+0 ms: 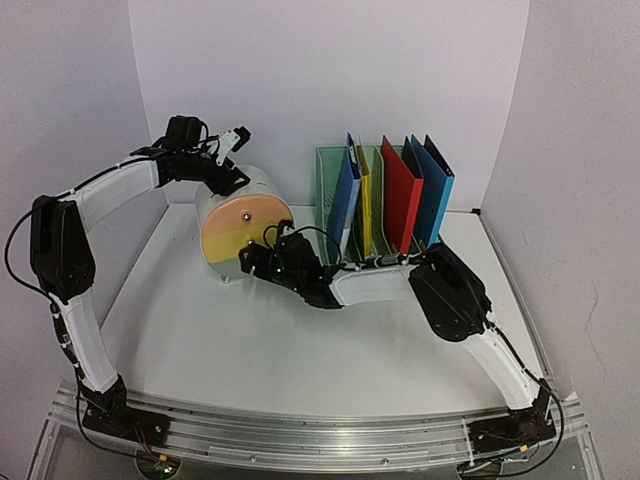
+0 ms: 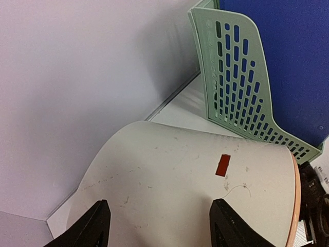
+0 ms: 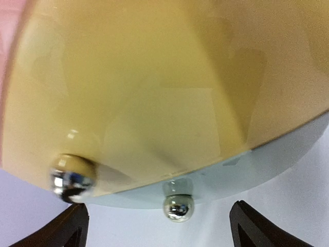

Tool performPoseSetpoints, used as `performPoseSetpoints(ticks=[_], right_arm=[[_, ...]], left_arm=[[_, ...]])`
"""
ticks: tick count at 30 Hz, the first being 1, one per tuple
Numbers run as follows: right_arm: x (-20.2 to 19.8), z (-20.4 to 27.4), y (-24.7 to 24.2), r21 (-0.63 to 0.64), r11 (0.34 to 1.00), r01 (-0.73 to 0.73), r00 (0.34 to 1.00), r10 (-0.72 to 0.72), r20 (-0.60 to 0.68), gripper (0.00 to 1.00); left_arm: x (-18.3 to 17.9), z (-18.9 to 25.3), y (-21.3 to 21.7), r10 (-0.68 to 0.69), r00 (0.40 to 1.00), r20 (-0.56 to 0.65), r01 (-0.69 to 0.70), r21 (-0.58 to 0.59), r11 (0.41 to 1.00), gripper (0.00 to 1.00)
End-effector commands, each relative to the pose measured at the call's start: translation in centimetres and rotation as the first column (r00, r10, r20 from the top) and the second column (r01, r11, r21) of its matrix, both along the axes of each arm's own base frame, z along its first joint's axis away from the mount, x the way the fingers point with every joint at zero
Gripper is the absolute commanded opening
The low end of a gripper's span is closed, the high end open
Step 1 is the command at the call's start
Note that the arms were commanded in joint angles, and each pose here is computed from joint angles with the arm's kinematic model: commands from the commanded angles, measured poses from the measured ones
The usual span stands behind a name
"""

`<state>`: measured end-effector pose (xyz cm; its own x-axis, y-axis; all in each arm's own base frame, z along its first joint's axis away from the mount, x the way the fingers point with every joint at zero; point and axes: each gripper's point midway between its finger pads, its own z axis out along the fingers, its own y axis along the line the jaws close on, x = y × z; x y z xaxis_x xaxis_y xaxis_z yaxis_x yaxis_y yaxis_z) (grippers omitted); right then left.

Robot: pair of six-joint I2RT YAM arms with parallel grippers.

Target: Organize the desk

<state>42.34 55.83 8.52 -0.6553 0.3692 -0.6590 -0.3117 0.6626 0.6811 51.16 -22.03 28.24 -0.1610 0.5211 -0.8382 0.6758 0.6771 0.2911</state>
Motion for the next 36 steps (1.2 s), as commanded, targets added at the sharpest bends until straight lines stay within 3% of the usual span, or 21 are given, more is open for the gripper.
performPoseSetpoints(ticks=[1,7,9,13,18,23,27,32,34,36], right_arm=[[-2.2,11.0,0.9,0.109,0.988,-0.112,0.984,0.095,0.153,0.98],[-7.8,12.0,0.9,0.016,0.956,-0.293,0.945,0.287,0.159,0.98],[-9.6,9.1,0.3,-0.071,0.928,-0.366,0.926,0.371,0.071,0.98],[-13.2,3.9,-3.7,-0.296,0.852,-0.431,0.9,0.427,-0.083,0.98],[-14.7,3.0,-13.3,-0.532,0.798,-0.284,0.951,0.303,-0.053,0.98],[-14.5,3.3,-24.9,-0.73,0.682,-0.042,0.989,0.135,0.068,0.98],[-13.2,4.4,-32.8,-0.729,0.679,0.084,0.993,0.002,0.117,0.98],[-10.3,5.7,-42.0,-0.66,0.712,0.24,0.969,-0.215,0.121,0.98],[-9.7,6.1,-46.1,-0.613,0.717,0.332,0.938,-0.32,0.134,0.98],[-9.6,6.4,-49.5,-0.554,0.721,0.416,0.903,-0.399,0.159,0.98]], left_arm=[[0.6,2.0,0.3,0.012,0.999,0.031,-0.013,0.02,1.0,0.67],[0.5,7.3,0.6,0.031,0.991,0.129,-0.03,-0.011,1.0,0.84],[-0.1,9.4,0.9,0.042,0.986,0.163,-0.037,-0.033,0.999,0.98],[-2.6,13.0,2.0,0.088,0.977,0.196,-0.067,-0.109,0.992,1.0],[-9.6,15.1,4.2,0.128,0.967,0.219,-0.073,-0.242,0.968,1.0],[-17.3,12.2,7.6,0.219,0.954,0.206,-0.124,-0.396,0.91,1.0],[-20.4,9.2,10.5,0.341,0.93,0.133,-0.238,-0.487,0.84,1.0],[-21.0,3.7,14.5,0.461,0.887,0.008,-0.386,-0.534,0.752,1.0],[-21.1,0.3,14.6,0.435,0.9,-0.03,-0.39,-0.501,0.773,1.0],[-21.0,-2.0,15.6,0.473,0.879,-0.063,-0.437,-0.504,0.745,1.0]])
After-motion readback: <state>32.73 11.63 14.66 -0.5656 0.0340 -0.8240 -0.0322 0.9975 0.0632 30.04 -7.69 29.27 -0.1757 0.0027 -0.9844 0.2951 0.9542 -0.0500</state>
